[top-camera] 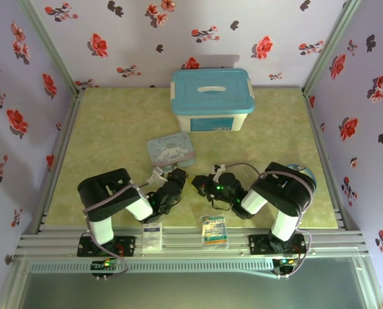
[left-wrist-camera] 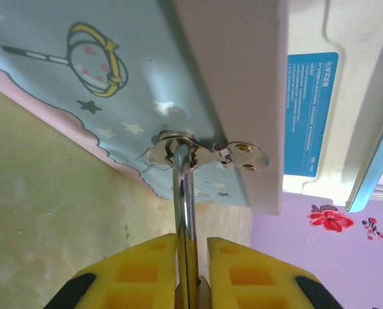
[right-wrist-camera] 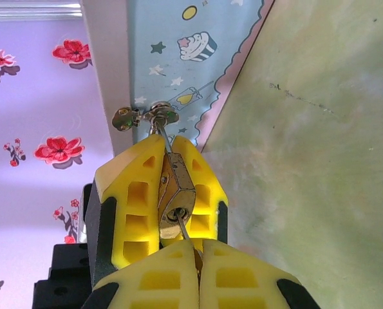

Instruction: Unlock the padlock with the key

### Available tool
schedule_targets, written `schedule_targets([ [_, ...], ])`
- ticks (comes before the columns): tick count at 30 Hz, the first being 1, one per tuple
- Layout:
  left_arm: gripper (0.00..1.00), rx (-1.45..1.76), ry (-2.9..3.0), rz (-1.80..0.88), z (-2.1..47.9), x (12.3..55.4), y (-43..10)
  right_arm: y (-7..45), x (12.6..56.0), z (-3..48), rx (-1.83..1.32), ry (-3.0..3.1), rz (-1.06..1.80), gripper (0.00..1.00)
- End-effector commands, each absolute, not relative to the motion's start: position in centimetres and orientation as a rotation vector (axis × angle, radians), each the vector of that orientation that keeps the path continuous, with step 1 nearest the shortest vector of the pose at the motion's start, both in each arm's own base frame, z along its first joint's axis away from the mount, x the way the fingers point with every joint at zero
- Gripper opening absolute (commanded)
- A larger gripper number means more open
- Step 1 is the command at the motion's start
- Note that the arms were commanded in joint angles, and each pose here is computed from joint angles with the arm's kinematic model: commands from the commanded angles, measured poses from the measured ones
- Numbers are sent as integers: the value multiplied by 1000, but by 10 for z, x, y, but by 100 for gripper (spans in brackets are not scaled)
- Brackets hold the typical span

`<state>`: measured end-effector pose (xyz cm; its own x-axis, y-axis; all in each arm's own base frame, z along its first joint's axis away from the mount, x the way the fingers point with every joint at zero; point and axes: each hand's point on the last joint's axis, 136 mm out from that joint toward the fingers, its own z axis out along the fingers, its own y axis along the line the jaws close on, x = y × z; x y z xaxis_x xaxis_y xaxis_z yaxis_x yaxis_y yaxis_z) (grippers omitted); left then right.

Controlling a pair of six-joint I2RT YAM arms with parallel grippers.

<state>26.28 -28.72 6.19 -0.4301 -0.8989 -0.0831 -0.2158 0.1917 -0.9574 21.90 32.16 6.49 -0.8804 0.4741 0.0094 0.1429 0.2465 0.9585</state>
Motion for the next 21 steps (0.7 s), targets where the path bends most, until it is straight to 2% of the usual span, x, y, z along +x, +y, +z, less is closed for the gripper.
schedule_targets([
  [1, 0, -895, 1873, -1689, 107, 225, -364, 350, 238, 129, 471, 1965, 1793, 0],
  [21, 0, -908, 1908, -1687, 94, 218, -370, 363, 244, 124, 382, 2017, 1603, 0],
])
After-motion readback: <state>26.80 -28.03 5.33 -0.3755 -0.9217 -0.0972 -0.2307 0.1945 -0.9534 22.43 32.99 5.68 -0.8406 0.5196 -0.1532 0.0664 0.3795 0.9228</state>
